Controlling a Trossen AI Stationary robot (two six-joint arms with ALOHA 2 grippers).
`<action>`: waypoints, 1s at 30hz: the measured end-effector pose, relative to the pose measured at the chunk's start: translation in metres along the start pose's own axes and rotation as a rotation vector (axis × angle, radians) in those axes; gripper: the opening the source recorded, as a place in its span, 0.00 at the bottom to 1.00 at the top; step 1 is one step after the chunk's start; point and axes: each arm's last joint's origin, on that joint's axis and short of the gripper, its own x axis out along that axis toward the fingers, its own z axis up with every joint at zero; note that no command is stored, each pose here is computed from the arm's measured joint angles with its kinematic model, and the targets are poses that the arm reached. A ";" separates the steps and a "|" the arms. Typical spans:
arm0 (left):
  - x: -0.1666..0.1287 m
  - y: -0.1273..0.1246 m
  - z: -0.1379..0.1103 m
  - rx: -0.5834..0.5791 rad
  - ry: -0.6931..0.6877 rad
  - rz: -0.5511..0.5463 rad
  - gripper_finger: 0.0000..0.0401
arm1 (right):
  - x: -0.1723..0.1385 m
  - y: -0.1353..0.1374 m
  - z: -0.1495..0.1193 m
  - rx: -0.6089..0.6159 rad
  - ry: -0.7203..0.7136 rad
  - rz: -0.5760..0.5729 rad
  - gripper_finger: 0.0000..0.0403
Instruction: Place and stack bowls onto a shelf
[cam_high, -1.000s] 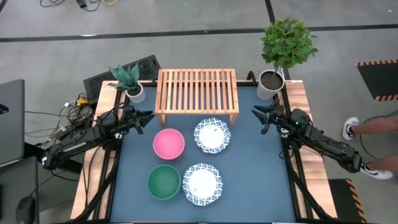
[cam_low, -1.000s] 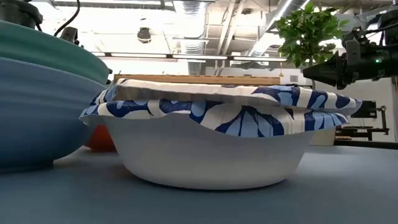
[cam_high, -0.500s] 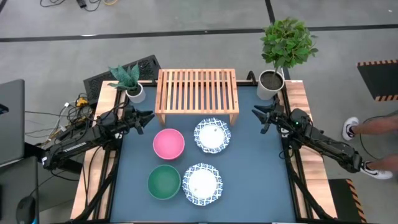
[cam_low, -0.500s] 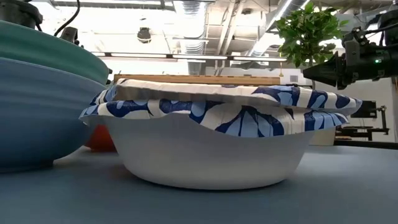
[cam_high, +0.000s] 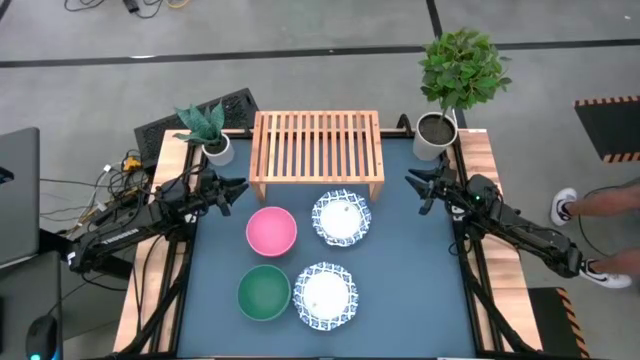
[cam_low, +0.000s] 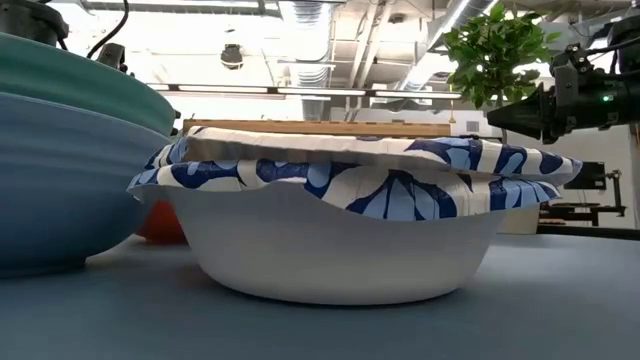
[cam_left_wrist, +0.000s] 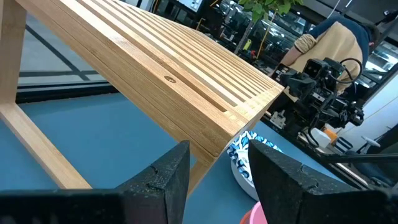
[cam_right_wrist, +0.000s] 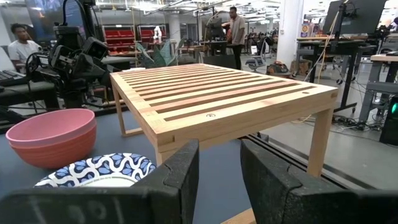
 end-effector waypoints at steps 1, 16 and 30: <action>0.000 0.000 0.000 0.000 0.000 0.000 0.38 | 0.000 0.000 0.000 0.000 0.000 0.000 0.35; 0.000 0.000 0.000 0.000 -0.006 0.009 0.38 | 0.000 0.000 0.000 0.021 0.000 0.000 0.35; 0.000 0.000 0.000 0.000 -0.001 0.001 0.38 | 0.000 0.000 0.001 0.577 -0.012 0.001 0.35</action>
